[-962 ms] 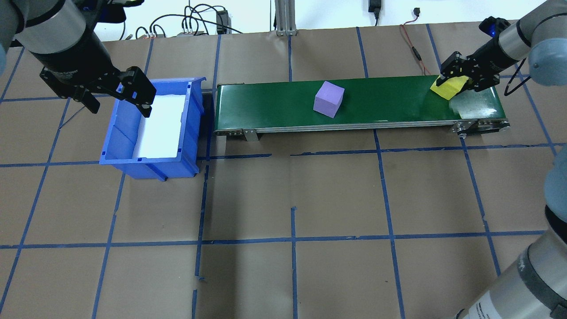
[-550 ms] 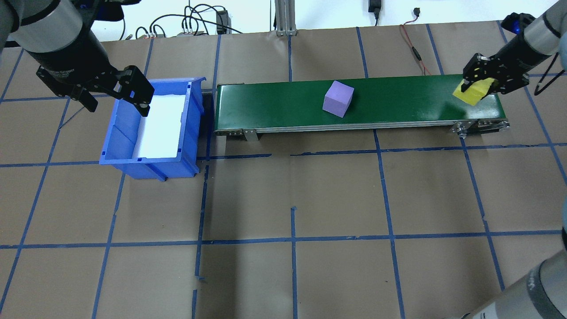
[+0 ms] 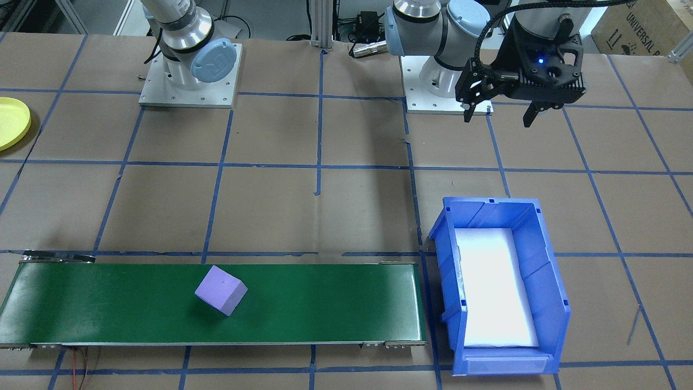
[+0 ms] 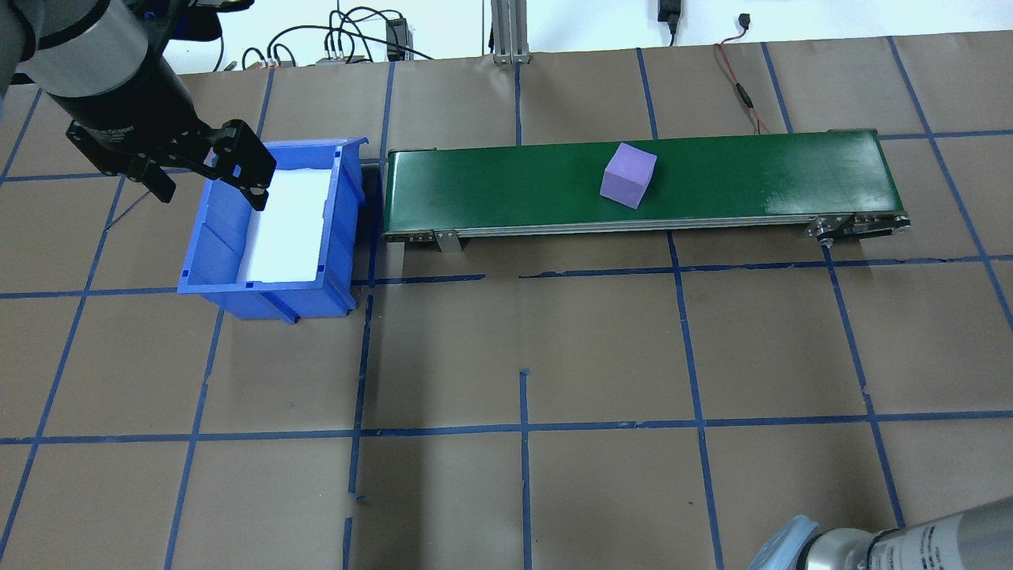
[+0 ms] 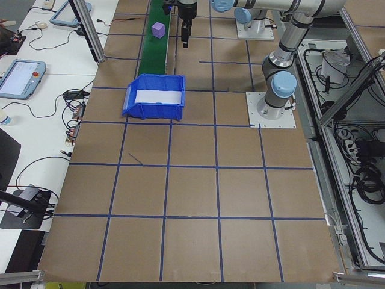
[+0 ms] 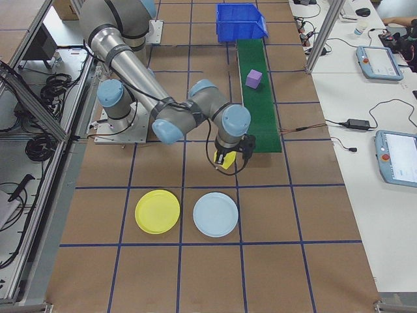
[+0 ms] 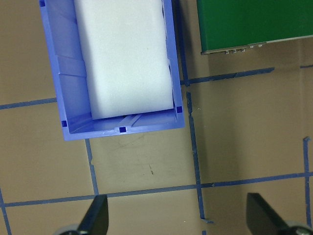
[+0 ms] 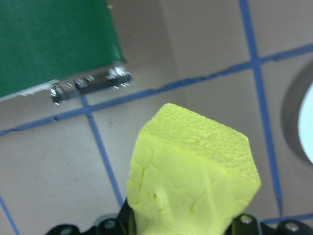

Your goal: Move block left to right into plate

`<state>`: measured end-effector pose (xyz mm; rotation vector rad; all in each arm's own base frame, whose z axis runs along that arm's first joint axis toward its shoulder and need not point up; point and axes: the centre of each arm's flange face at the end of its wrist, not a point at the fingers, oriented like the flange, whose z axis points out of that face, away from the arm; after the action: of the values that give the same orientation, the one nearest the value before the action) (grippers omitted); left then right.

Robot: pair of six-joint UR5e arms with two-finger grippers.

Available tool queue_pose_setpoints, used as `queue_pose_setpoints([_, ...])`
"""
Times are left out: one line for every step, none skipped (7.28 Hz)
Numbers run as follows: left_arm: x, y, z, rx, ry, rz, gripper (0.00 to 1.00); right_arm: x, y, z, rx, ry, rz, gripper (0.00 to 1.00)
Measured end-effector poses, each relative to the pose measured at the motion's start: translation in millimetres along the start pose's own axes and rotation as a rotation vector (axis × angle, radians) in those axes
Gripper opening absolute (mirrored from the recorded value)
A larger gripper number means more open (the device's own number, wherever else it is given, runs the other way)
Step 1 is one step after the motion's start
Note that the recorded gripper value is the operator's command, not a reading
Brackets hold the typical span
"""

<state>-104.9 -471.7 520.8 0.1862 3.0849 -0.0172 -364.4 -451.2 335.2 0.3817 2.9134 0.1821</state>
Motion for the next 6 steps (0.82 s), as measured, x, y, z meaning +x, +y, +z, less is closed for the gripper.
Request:
queue_pose_setpoints([0.7, -0.2, 0.4, 0.0, 0.004, 0.001, 1.0, 56.3, 33.9, 10.0, -0.011, -0.013, -0.01, 0.21])
queue_pose_setpoints([1.4, -0.4, 0.6, 0.0, 0.007, 0.001, 1.0, 99.9, 65.3, 23.8, -0.019, -0.009, -0.018, 0.22])
queue_pose_setpoints([2.1, -0.3, 1.1, -0.001, 0.008, 0.002, 1.0, 134.7, 95.1, 37.9, -0.023, -0.001, -0.022, 0.22])
queue_pose_setpoints([2.5, 0.0, 1.9, -0.003, 0.009, 0.003, 1.0, 165.0, 126.1, 52.2, -0.027, -0.013, -0.009, 0.24])
queue_pose_setpoints([2.8, 0.5, 3.2, -0.006, 0.009, 0.003, 1.0, 190.5, 157.2, 69.3, -0.033, -0.034, 0.017, 0.37])
queue_pose_setpoints([3.0, 0.7, 4.5, -0.009, 0.01, 0.003, 1.0, 205.6, 178.1, 83.9, -0.032, -0.039, 0.033, 0.75])
